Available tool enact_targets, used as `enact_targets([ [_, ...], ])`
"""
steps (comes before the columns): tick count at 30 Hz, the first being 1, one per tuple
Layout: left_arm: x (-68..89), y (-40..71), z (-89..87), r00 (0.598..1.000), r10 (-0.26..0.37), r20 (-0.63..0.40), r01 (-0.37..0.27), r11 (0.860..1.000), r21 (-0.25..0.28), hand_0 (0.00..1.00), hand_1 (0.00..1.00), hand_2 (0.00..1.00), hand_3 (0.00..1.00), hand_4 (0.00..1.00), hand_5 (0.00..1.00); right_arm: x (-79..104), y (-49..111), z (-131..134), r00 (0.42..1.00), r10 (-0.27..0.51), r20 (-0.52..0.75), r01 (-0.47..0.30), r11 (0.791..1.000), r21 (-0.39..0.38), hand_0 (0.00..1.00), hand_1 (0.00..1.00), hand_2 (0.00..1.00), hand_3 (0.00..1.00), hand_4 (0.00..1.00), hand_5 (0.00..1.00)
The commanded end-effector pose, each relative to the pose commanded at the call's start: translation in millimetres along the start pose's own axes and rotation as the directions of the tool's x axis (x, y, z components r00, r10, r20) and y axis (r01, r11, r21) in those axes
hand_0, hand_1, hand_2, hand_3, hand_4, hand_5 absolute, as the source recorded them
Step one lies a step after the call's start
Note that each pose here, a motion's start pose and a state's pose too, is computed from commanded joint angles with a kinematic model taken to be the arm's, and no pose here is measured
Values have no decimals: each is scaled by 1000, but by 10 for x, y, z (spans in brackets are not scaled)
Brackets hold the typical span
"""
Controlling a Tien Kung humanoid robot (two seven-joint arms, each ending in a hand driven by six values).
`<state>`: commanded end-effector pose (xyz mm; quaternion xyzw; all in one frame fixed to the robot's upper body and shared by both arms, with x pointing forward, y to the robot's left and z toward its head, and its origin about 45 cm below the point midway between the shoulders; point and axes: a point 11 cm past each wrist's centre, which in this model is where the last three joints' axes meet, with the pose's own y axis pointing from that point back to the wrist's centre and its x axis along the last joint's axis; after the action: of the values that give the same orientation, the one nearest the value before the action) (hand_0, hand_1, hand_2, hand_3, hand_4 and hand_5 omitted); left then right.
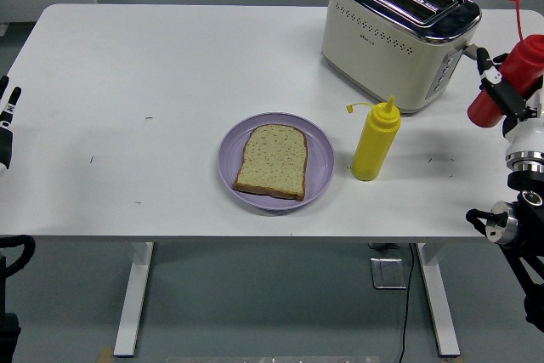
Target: Pick up the cup,pour liquid into bread,place the cup on the desk
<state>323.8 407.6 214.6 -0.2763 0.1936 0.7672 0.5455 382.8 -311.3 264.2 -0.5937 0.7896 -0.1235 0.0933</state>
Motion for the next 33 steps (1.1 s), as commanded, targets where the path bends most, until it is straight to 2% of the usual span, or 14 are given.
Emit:
enact_targets([
  [3,2,0,1,1000,1,0,-1,1000,-1,837,856,873,762,663,998,-125,-131,-294,994,-57,-88,65,994,93,2,2,128,253,806,189],
  [6,3,1,2,1000,1,-1,-1,1000,-2,837,856,873,762,663,998,-241,-223,-499,978,-81,-194,112,981,156,2,2,128,253,806,189],
  [8,5,2,1,1000,2,-2,-2,1000,-2,837,856,873,763,664,998,-325,-295,-620,959,-79,-272,131,975,180,2,2,135,261,797,187],
  [11,9,2,6,1000,3,-2,-3,1000,-3,837,856,873,763,664,998,-426,-366,-678,921,-91,-378,165,972,168,2,2,135,261,797,187],
  [16,11,1,16,1000,4,-2,-4,1000,-6,836,854,873,762,665,998,-556,-512,-687,813,-98,-574,200,973,116,2,6,153,280,782,177],
  [19,14,2,16,1000,5,-3,-5,1000,-7,836,854,873,762,665,998,-705,-598,-740,699,-119,-706,274,955,111,2,6,153,280,782,177],
  [20,17,2,18,1000,6,-3,-6,1000,-8,836,853,873,761,665,998,-753,-615,-759,659,-123,-742,304,946,113,2,19,189,314,757,144],
  [23,25,5,22,1000,8,-3,-8,1000,-9,836,853,873,761,665,998,-985,-619,-809,513,-129,-848,419,901,116,2,19,189,314,757,144],
  [25,28,9,15,1000,9,-4,-9,1000,-7,836,853,873,761,665,998,-1189,-617,-869,397,-114,-911,501,858,111,2,19,189,314,757,144],
  [26,29,9,14,1000,9,-5,-9,1000,-7,834,853,872,760,664,998,-1276,-587,-880,349,-99,-932,537,836,112,3,39,216,352,720,88],
  [29,32,11,14,1000,10,-5,-10,1000,-7,834,853,872,760,664,998,-1558,-477,-959,191,-17,-982,653,749,114,3,39,216,352,720,88],
  [31,36,12,18,1000,11,-5,-11,1000,-8,834,853,872,760,664,998,-1683,-377,-936,105,38,-994,710,697,102,3,39,216,352,720,88],
  [32,36,12,19,1000,11,-5,-11,1000,-9,834,852,872,759,666,998,-1768,-314,-925,53,74,-996,745,662,89,8,44,218,360,713,90],
  [33,35,12,20,1000,11,-5,-11,1000,-9,834,852,872,759,666,998,-1827,-252,-876,25,72,-997,767,639,65,8,44,218,360,713,90],
])
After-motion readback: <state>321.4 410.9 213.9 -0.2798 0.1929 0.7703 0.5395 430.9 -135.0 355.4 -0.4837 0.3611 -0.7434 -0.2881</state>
